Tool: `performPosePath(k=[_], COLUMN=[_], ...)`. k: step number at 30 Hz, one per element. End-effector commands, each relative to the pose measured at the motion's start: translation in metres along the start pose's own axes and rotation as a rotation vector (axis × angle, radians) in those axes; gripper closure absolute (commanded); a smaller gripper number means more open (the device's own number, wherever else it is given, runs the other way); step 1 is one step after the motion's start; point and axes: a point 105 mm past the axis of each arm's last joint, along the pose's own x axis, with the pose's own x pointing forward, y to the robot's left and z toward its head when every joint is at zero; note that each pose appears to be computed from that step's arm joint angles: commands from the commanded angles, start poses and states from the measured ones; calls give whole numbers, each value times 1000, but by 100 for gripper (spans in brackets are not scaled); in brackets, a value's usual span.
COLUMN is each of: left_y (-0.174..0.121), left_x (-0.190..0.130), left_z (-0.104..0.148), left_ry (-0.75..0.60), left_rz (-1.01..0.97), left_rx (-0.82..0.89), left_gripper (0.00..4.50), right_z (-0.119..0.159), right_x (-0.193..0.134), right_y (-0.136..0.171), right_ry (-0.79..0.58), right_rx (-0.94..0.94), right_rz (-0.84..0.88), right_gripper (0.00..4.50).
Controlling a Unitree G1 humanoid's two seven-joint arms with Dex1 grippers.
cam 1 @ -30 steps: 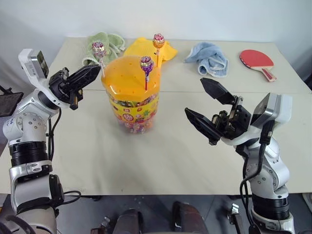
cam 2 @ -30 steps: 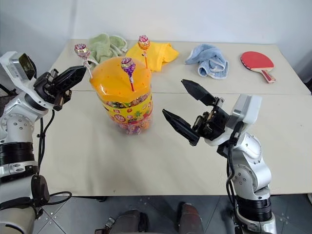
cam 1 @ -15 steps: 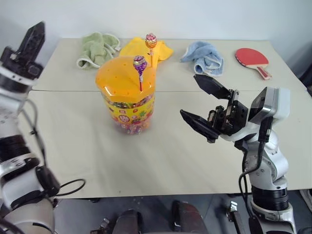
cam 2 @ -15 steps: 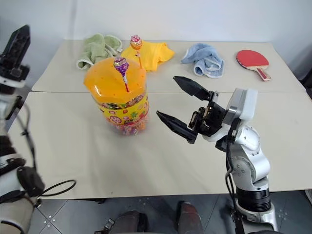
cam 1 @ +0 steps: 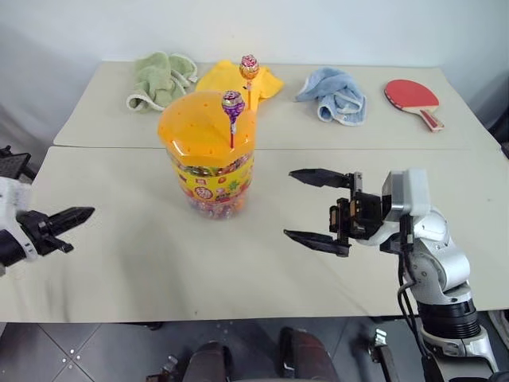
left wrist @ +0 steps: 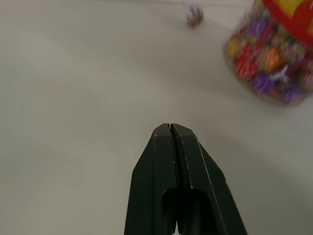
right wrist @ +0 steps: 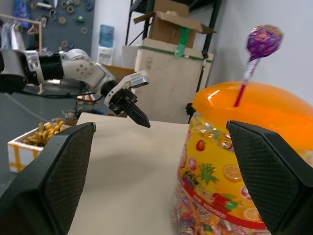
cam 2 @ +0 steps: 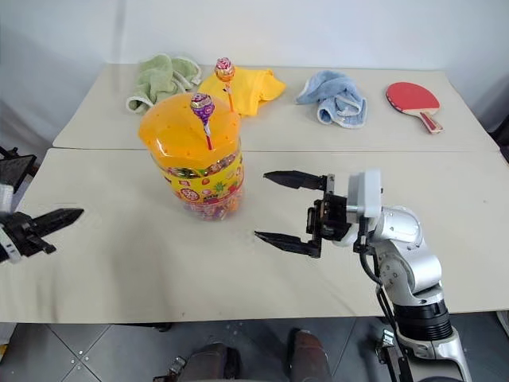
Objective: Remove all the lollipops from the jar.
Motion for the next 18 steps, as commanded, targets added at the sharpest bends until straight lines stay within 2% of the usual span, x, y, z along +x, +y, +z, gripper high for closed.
performPosePath(k=[1,7,9,11,13,15,18], left_y=[-6,-26,-36,-51,-69,-79,-83], left_x=[0,7,6,1,-3,-5,-8], left_z=[15,18,31,53,57,56,90], left_ry=[-74,-88,-179,-340,-373,-355,-569], left_rz=[-17,-124,-193,-302,-433,-493,-513], left_rx=[65,55,136,104,25,29,59], left_gripper=[409,246,185,128,73,73,73], right_z=[1,2,1,0,-1,1,14], right_x=[-3,-10,-15,-22,-28,-30,-25], right_y=[1,2,1,1,-1,-4,-15], right_ry=[4,17,31,52,66,52,-29], right_rx=[-28,-34,-33,-34,-34,-26,-14], right_rz=[-9,-58,-88,-123,-150,-177,-216], right_gripper=[0,0,0,0,0,0,0])
